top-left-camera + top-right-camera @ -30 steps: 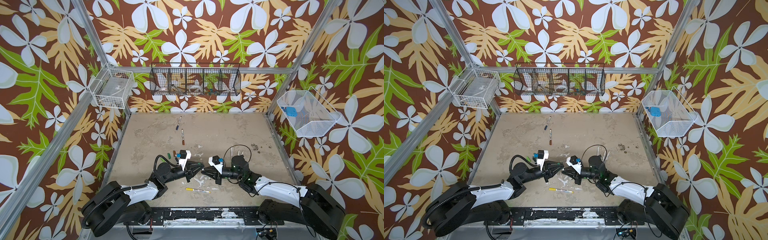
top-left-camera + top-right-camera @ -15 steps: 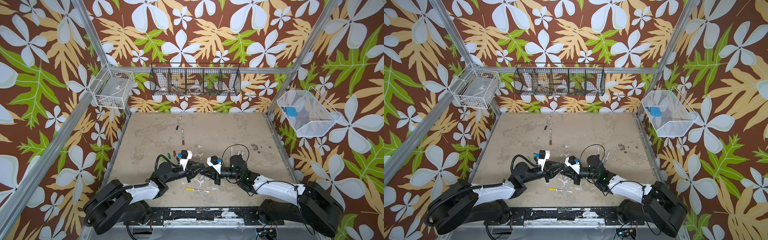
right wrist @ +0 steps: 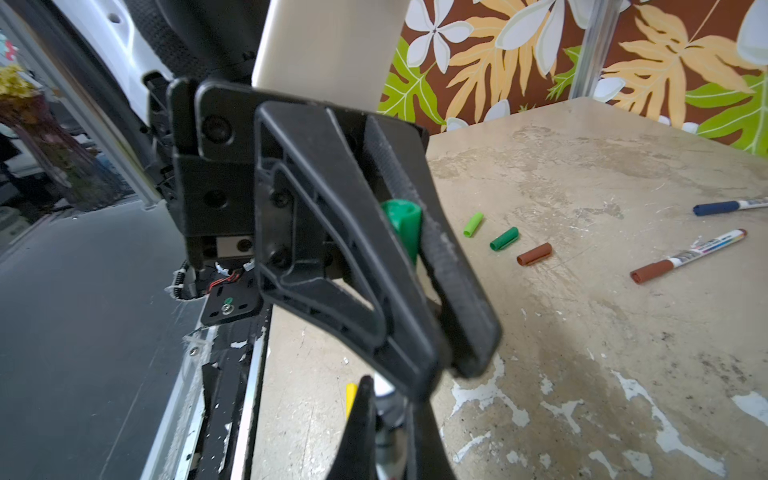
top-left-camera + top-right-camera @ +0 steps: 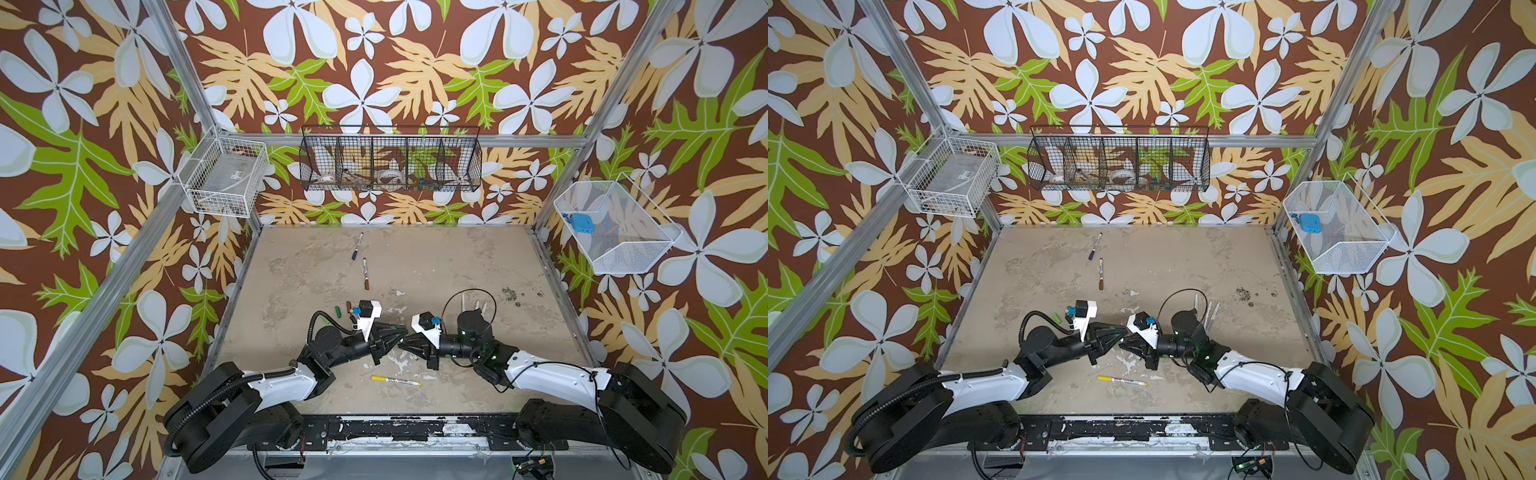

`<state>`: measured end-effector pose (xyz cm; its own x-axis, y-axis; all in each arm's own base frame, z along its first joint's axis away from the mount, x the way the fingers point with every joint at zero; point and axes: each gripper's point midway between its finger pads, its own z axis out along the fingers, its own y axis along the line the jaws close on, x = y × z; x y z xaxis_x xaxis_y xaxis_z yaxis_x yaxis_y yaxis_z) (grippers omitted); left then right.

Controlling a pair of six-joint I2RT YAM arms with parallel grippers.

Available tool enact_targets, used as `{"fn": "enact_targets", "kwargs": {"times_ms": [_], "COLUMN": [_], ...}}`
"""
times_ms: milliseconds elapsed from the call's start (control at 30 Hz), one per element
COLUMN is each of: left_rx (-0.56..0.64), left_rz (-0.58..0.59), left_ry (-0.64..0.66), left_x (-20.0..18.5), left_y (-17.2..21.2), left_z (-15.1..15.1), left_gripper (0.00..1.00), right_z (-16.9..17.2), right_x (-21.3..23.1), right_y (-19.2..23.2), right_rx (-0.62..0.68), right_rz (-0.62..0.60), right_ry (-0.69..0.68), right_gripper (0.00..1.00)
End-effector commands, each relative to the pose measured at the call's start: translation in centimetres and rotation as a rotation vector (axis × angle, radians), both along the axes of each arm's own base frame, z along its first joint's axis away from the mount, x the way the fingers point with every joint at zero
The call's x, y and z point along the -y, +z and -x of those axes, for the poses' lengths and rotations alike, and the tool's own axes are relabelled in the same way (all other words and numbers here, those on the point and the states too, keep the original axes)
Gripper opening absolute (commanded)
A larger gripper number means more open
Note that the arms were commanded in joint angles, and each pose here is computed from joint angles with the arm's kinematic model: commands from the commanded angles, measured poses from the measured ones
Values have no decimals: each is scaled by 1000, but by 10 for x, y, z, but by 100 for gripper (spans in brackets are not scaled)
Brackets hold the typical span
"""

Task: Open the pen caps
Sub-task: 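Pull the grippers apart, left gripper drawing the dark-green cap off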

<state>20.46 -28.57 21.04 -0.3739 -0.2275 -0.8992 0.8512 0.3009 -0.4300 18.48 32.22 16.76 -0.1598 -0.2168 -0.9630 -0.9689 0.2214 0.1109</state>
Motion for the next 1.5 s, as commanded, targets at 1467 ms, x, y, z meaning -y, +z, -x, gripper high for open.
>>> {"fn": "enact_targets", "kwargs": {"times_ms": [1467], "left_rx": [43], "left_rz": [108], "left_ry": [312], "left_x": [-57], "left_y": [32], "left_z": [-29], "left_gripper": [0], "right_z": [-8], "right_x": [-13], "right_y": [-35], "right_rx": [41], "right_rz": [188], "right_ry": [-83], "right_gripper": [0]}}
